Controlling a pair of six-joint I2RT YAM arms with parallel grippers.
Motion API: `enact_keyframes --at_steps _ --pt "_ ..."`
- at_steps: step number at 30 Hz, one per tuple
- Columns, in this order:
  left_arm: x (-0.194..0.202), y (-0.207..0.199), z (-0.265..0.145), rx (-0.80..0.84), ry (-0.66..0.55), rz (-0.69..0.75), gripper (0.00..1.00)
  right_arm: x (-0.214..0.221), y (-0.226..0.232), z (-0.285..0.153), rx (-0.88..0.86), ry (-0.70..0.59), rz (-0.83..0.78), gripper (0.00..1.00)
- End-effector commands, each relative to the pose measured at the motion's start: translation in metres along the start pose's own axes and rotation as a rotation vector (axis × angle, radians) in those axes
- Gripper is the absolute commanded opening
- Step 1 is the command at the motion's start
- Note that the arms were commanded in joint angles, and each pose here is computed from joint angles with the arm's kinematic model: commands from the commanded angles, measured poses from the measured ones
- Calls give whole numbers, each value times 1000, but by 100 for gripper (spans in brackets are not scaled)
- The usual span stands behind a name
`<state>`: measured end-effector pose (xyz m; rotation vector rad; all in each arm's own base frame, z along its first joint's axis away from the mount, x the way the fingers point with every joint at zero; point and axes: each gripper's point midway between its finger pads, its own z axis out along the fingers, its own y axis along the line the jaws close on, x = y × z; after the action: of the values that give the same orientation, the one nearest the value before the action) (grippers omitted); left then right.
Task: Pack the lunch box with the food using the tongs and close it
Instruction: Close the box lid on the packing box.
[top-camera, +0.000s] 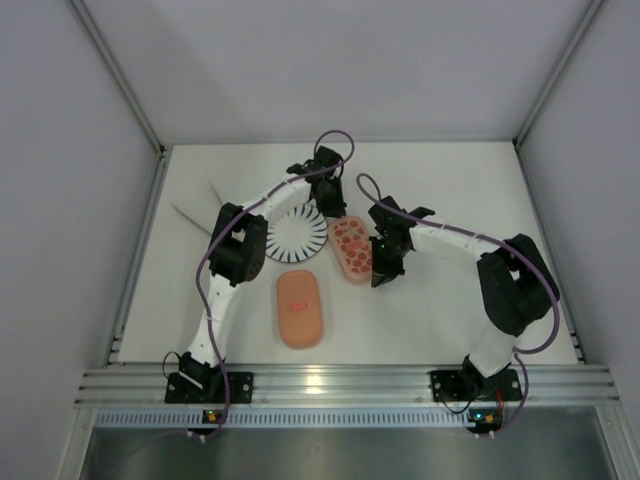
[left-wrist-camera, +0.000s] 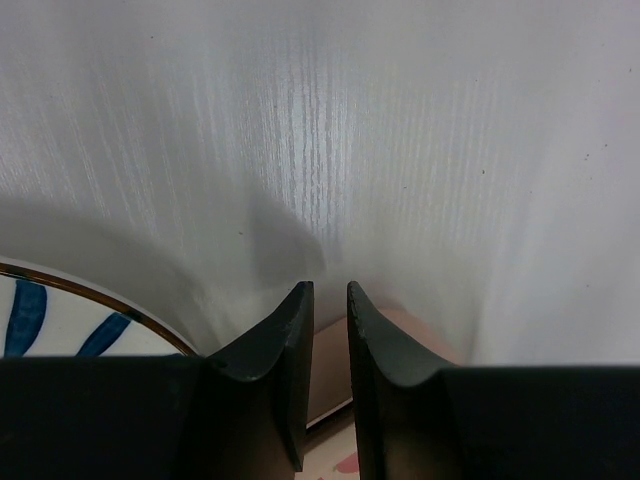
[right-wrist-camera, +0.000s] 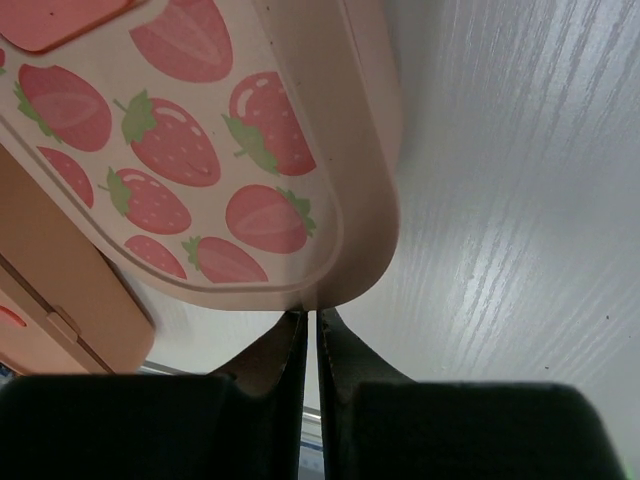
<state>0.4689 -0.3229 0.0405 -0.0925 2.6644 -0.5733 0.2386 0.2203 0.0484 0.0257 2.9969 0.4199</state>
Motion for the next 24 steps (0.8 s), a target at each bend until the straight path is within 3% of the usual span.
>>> enact_keyframes --at_steps 1,15,24 --pt "-1 -9 1 31 -12 21 25 -24 27 -2 -63 -71 -37 6" --pt "1 -8 2 30 -5 25 24 -22 26 -9 -52 -59 -61 6" --pt "1 -5 2 16 -4 26 25 -20 31 -58 -70 -107 -104 7"
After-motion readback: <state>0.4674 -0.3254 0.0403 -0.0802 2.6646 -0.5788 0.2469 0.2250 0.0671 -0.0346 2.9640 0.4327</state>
